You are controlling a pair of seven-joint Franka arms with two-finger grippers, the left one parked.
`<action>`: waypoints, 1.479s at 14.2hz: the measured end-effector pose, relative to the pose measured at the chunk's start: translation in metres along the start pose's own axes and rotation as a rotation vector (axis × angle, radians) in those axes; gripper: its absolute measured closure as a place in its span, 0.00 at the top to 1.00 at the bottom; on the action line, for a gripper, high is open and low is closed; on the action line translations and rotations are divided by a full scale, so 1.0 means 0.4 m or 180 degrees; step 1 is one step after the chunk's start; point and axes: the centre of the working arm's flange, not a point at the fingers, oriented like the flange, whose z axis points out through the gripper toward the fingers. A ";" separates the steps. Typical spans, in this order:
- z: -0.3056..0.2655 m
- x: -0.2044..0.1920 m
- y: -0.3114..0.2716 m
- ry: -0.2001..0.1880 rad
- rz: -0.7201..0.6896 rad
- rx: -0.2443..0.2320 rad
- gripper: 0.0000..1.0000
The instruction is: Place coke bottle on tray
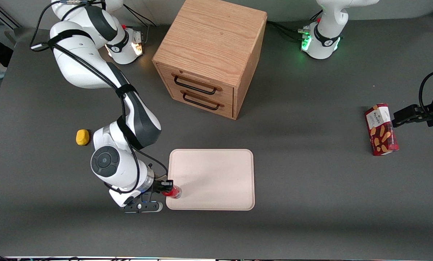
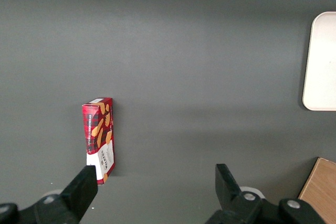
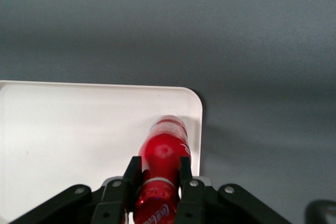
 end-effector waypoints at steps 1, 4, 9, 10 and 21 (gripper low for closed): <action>0.008 -0.001 -0.001 0.0013 0.0009 0.0008 0.33; 0.038 -0.006 -0.004 0.0027 0.0025 0.0021 0.33; 0.037 0.001 -0.008 0.0136 0.0096 0.0074 0.71; 0.040 0.003 -0.008 0.0165 0.0099 0.0088 0.80; -0.087 0.021 0.024 0.0322 0.0153 0.0100 1.00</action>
